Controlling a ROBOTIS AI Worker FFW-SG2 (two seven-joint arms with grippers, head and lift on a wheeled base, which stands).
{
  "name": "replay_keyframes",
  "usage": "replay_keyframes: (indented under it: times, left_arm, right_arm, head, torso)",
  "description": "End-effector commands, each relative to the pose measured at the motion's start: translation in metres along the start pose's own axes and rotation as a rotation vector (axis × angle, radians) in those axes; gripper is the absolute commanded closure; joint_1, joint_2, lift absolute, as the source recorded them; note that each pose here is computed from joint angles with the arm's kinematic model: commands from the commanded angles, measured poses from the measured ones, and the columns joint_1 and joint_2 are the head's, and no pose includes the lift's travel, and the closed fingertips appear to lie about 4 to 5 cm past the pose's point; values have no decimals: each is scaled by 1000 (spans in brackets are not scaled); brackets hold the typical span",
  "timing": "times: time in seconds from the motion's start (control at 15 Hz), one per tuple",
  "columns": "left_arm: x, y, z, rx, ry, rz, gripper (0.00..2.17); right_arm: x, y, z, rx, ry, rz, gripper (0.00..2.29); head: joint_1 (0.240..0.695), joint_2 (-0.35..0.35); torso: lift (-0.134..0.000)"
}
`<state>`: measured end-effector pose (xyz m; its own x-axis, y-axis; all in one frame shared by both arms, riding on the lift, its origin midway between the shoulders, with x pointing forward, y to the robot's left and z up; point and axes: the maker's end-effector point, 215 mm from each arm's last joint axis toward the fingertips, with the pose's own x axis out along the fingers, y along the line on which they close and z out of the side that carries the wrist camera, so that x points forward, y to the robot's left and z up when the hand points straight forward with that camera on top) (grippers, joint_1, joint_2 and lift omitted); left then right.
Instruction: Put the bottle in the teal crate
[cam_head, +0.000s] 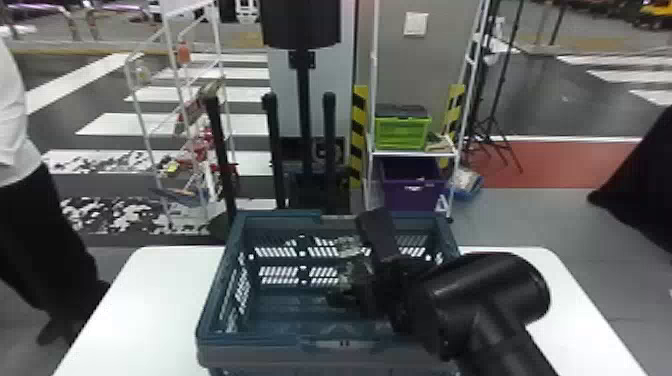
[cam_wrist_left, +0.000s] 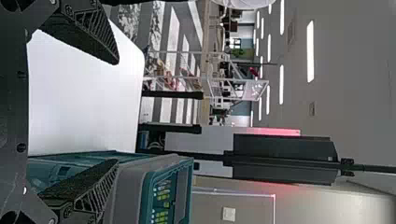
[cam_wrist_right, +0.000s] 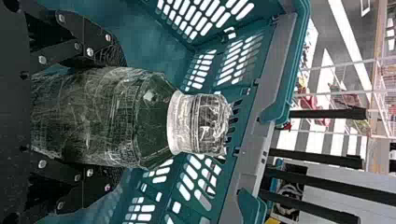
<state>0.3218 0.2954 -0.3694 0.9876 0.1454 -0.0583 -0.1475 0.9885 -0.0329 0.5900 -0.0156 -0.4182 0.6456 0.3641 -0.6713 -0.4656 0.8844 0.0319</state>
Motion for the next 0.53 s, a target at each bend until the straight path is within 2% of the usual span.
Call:
replay_keyframes:
  times: [0.0, 0.07, 0.27, 0.47]
  left_arm:
    - [0, 0, 0, -1, -1, 0, 137]
    - [0, -1, 1, -1, -2, -1, 137]
    - [0, 0, 3, -1, -4, 2, 137]
    - [-1, 3, 3, 2, -3, 5, 137]
  right_arm:
    - [-1, 5, 3, 17, -11, 19, 475]
    - [-1, 5, 2, 18, -8, 15, -2]
    - [-3, 5, 1, 24, -15, 4, 46]
    - [-19, 11, 15, 29, -62, 10, 66]
  head:
    - [499, 0]
    - [499, 0]
    - [499, 0]
    - [499, 0]
  torso:
    - [0]
    - [0]
    - [0]
    - [0]
